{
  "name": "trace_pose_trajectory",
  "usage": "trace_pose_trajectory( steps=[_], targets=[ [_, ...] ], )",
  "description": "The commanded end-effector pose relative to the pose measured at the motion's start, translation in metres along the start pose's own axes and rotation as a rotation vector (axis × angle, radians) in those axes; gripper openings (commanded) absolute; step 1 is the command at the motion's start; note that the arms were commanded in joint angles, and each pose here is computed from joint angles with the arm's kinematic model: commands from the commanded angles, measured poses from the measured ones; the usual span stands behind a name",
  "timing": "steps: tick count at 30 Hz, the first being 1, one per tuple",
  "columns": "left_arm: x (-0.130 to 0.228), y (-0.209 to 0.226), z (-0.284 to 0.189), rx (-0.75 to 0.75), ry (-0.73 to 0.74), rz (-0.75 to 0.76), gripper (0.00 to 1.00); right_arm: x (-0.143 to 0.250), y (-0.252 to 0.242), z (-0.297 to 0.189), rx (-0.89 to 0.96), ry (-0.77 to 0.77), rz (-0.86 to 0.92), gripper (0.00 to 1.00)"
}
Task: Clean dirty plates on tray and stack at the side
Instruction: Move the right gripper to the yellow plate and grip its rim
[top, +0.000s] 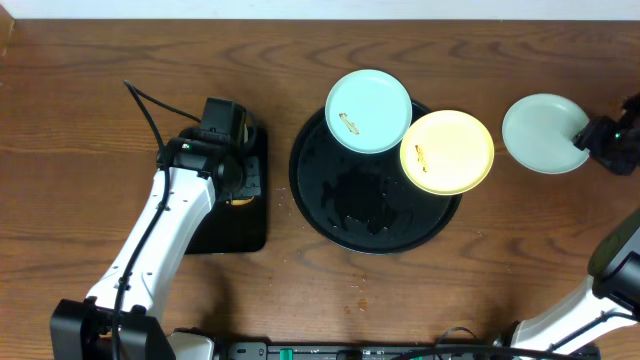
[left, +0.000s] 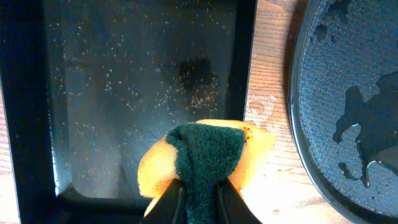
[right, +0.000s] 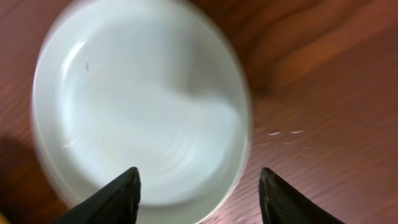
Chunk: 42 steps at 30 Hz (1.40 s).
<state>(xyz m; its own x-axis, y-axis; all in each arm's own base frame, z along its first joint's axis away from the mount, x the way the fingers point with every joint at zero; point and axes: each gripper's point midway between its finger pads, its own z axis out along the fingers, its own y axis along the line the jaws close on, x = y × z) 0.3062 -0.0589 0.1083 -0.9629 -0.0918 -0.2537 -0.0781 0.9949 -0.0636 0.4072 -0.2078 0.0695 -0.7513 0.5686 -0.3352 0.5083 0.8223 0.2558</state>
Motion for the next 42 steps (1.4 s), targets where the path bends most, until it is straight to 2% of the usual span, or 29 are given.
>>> trace_pose_trajectory(
  steps=[1, 4, 9, 14, 17, 20, 25, 28, 30, 33, 38, 41, 42],
  targets=[
    [0.002, 0.004, 0.004, -0.017, 0.013, -0.014, 0.08, -0.014, 0.039, -0.043, -0.172, -0.074, -0.123, 0.56],
    [0.003, 0.004, 0.004, -0.018, 0.015, -0.014, 0.08, -0.001, 0.062, -0.076, -0.217, -0.068, -0.175, 0.61],
    [-0.001, 0.003, 0.004, -0.013, 0.000, -0.015, 0.07, 0.036, 0.106, -0.106, -0.186, -0.006, -0.295, 0.57],
    [-0.004, 0.002, 0.004, -0.006, -0.010, -0.059, 0.08, 0.066, 0.149, -0.094, -0.124, 0.047, -0.495, 0.56],
    [-0.003, 0.001, 0.004, -0.003, -0.009, -0.059, 0.08, 0.082, 0.174, -0.080, -0.121, 0.078, -0.643, 0.60],
    [-0.003, 0.001, 0.004, -0.004, -0.009, -0.059, 0.08, 0.087, 0.181, -0.068, -0.067, 0.088, -0.701, 0.60],
    [-0.004, 0.001, 0.004, -0.004, -0.009, -0.059, 0.08, 0.101, 0.178, -0.046, -0.045, 0.167, -0.709, 0.59],
    [-0.004, 0.001, 0.004, -0.003, -0.012, -0.059, 0.08, 0.106, 0.171, -0.028, -0.022, 0.217, -0.695, 0.55],
    [-0.004, 0.001, 0.004, -0.003, -0.012, -0.059, 0.07, 0.105, 0.163, -0.018, 0.021, 0.228, -0.691, 0.49],
    [-0.004, 0.001, 0.004, -0.003, -0.011, -0.059, 0.08, 0.099, 0.149, -0.008, 0.104, 0.227, -0.646, 0.48],
    [-0.003, 0.001, 0.004, -0.004, -0.008, -0.059, 0.08, 0.099, 0.138, 0.000, 0.133, 0.247, -0.622, 0.47],
    [-0.003, 0.001, 0.004, -0.004, -0.008, -0.059, 0.08, 0.098, 0.134, 0.002, 0.142, 0.249, -0.566, 0.35],
    [-0.003, 0.001, 0.004, -0.004, -0.008, -0.059, 0.08, 0.098, 0.133, 0.003, 0.145, 0.252, -0.550, 0.34]
  ],
)
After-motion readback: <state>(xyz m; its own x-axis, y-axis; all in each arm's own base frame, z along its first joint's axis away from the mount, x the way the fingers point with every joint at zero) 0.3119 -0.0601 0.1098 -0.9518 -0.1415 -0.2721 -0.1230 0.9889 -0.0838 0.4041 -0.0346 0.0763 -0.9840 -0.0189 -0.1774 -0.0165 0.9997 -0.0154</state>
